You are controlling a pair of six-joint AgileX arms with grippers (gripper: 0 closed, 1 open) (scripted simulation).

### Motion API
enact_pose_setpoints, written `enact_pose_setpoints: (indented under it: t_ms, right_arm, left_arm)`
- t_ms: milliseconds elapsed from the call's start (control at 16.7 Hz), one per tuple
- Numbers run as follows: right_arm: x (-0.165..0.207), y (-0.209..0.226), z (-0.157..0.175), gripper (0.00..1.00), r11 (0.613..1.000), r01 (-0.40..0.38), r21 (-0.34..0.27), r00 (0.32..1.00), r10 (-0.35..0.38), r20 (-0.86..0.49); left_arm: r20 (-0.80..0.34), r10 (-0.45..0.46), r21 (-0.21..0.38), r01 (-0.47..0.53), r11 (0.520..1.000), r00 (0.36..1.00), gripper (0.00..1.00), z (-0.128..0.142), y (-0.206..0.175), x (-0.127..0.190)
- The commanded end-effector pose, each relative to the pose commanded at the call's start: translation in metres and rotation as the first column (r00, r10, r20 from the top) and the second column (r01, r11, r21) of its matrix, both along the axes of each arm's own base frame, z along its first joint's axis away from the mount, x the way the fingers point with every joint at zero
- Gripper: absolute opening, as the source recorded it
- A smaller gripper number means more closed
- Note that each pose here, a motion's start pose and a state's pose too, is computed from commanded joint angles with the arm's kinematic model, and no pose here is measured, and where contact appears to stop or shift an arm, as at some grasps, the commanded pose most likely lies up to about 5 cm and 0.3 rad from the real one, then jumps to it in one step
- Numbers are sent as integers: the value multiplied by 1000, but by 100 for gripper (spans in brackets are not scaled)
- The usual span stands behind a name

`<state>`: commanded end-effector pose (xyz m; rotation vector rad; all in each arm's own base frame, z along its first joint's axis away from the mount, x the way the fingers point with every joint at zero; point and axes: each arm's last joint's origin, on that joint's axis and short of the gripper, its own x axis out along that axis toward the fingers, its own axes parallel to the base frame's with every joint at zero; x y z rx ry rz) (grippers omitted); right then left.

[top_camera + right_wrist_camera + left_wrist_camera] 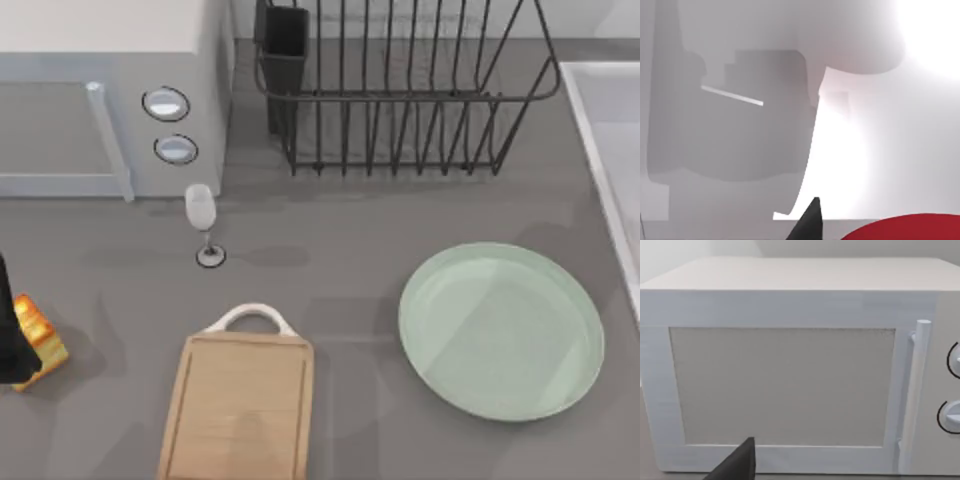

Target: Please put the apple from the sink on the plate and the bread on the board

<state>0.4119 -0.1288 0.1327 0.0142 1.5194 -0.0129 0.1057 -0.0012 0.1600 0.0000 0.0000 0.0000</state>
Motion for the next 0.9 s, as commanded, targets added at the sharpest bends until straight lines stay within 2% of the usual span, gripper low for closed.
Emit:
enact_pose_setpoints:
  t_ms: [180,360,660,900]
  right_arm:
    - [3,8,13,0,1000,0,-10,1000,1,31]
    - [7,38,34,0,1000,-1,-13,998,2,61]
    - [-2,118,63,0,1000,-3,3,998,3,62]
    - [-25,188,79,0,1000,-5,16,999,5,33]
  left_arm:
    - [0,0,0,0,1000,1000,100,0,0,0]
    - [0,0,0,0,1000,1000,100,0,0,0]
    - [0,0,0,0,1000,1000,100,0,0,0]
    - [0,0,0,0,1000,1000,100,0,0,0]
